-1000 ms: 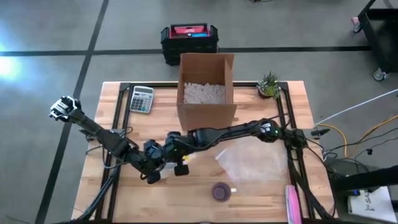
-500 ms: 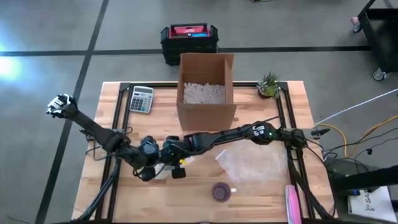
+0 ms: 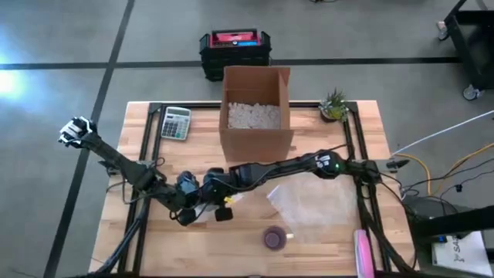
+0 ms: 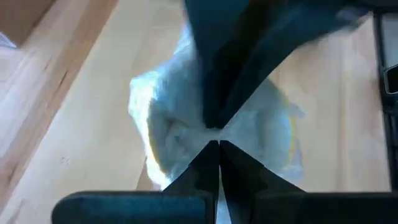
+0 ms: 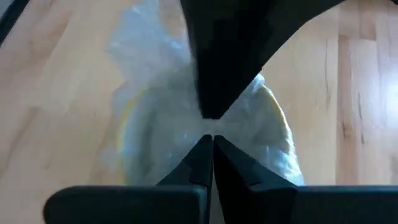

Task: Wrap mug
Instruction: Wrap the yellow mug with bubble wrap

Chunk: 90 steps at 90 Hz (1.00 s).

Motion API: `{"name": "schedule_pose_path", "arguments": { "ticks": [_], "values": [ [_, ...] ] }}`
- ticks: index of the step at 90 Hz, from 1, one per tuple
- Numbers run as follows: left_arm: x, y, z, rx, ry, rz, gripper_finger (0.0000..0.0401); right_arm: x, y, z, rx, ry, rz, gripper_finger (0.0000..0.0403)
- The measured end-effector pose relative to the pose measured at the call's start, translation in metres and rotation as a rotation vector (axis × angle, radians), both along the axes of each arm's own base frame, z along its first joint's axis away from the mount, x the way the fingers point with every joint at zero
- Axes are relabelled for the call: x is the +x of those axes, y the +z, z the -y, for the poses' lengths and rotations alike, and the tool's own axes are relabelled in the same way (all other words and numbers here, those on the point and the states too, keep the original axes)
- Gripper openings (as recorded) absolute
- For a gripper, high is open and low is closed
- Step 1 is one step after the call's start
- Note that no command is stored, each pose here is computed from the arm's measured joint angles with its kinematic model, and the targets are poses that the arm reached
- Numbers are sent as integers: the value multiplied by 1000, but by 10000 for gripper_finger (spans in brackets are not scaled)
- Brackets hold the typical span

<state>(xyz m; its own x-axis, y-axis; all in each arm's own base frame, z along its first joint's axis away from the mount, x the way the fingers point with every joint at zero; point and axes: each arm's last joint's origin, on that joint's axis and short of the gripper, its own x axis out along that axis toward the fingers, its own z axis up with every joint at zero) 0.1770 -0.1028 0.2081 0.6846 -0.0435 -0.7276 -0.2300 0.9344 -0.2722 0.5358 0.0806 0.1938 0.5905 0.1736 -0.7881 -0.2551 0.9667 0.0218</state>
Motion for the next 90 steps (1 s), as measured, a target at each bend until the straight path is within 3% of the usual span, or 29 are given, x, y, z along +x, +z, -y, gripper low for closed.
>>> {"name": "schedule_pose_path", "arguments": {
  "ticks": [16, 41, 59, 90],
  "values": [
    [-2, 6, -1, 1, -16, 22, 0, 1, 19, -4, 9, 7, 62, 0],
    [-1, 16, -1, 1, -22, 36, 0, 9, -32, -6, 13, -6, -9, 0],
    [4, 50, 2, -4, -46, 79, 0, 12, -44, -6, 14, -8, -22, 0],
    [1, 31, 3, -37, -5, 3, 0, 15, -44, -5, 27, -23, 11, 0]
  ]
}}
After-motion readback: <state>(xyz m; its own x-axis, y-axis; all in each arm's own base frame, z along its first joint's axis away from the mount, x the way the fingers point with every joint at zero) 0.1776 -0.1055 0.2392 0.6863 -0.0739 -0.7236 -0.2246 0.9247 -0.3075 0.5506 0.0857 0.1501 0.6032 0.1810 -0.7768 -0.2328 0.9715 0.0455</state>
